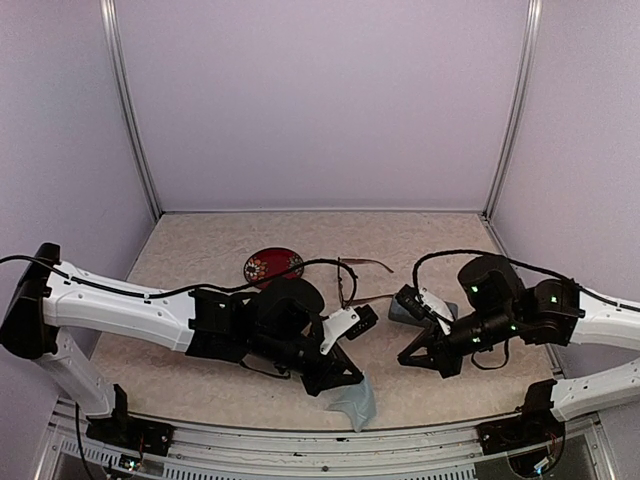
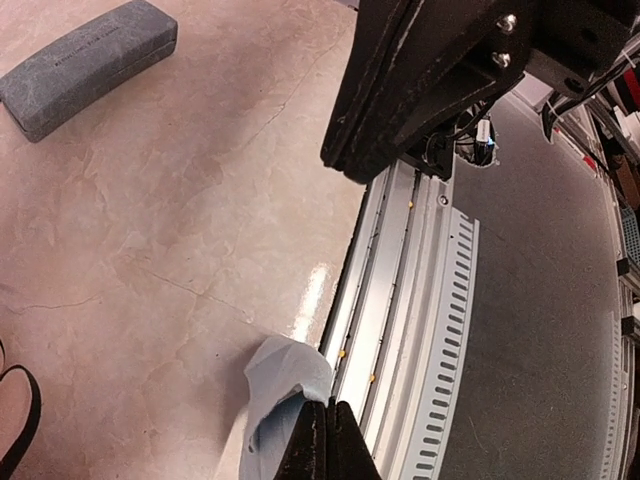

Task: Organize the sunglasses
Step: Adjust the glasses cleaning cloth at the center of the board.

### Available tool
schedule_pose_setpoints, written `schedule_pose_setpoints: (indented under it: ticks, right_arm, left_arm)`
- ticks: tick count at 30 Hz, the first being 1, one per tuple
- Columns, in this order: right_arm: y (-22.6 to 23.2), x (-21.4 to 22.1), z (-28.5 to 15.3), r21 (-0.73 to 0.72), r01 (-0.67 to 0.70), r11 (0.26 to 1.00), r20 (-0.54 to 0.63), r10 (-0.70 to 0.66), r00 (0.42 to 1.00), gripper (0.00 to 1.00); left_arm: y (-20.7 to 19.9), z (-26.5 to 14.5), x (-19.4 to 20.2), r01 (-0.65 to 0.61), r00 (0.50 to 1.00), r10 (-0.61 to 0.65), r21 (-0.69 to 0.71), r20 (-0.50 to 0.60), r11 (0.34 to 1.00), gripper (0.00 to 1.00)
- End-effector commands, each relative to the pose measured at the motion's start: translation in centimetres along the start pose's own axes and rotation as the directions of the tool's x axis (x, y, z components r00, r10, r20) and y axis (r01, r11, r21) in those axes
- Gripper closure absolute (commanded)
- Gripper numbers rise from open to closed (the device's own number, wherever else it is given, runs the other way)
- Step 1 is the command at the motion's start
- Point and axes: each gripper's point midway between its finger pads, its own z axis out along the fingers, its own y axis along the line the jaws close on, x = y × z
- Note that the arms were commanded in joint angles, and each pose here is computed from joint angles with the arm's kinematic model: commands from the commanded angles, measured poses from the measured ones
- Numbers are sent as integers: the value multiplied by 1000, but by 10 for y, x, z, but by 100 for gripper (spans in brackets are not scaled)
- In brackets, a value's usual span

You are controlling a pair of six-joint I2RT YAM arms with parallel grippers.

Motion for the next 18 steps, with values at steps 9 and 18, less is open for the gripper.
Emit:
schedule_pose_setpoints:
  ticks: [9, 18]
  right_arm:
    - [-59, 14, 41, 131, -192, 973, 6, 193, 981, 92]
    - [-63, 20, 83, 48, -200, 979, -65, 203, 977, 80]
  left_arm:
    - [62, 4, 50, 213, 971, -222, -103, -88, 972, 100]
    - [66, 3, 126, 281, 918, -300, -109, -259, 953, 100]
